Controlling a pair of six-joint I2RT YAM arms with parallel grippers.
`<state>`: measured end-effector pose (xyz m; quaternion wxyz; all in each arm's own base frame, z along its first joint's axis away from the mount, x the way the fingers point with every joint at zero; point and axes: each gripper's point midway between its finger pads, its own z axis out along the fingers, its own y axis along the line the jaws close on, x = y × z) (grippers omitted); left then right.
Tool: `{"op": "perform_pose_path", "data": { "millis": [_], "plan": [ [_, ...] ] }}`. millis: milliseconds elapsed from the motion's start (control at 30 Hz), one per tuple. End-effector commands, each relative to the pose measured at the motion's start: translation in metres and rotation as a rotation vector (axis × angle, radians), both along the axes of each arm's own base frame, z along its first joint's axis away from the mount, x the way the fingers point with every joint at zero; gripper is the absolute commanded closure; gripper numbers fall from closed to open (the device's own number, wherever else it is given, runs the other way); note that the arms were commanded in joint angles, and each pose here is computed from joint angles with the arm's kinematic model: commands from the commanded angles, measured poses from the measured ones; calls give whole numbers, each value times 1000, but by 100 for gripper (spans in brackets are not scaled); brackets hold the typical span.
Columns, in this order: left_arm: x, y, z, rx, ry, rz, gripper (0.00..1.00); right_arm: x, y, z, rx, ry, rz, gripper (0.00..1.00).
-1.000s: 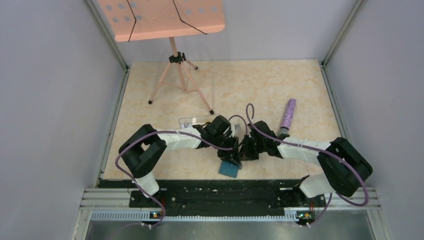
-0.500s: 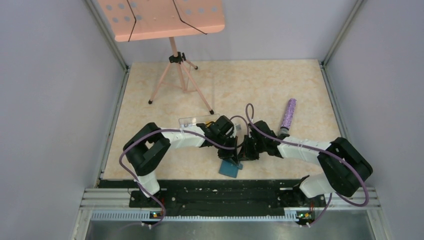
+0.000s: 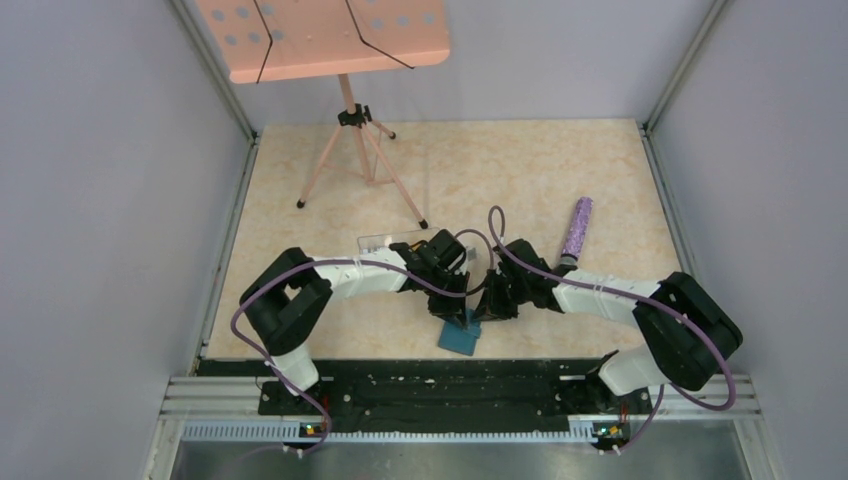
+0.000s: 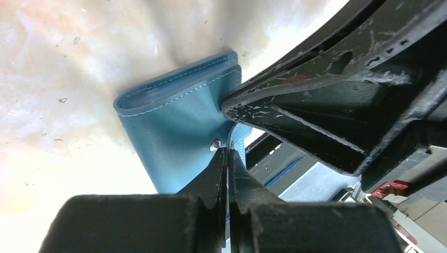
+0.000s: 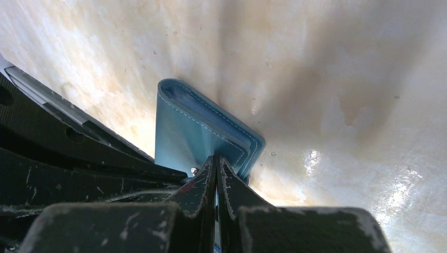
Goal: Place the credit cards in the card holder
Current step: Close the card holder at the corner of the board.
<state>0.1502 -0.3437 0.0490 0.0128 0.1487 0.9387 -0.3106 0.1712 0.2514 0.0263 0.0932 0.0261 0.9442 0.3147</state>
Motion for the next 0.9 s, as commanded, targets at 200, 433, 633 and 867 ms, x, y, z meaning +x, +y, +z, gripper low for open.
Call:
{"op": "perform_pose_path", "data": {
  "millis": [200,433,633,867],
  "plan": [
    [16,-1,14,-6,-74,9,100,-4,-13,-12,-77,20,11,100],
    [19,3,8,23,-81,8,100,-4,-12,-12,-72,20,14,100],
    [19,5,1,46,-74,0,100,-4,-10,-9,-60,14,20,100],
    [18,11,-11,80,-78,-4,100,-2,-6,-2,-33,-9,29,100]
  ]
}}
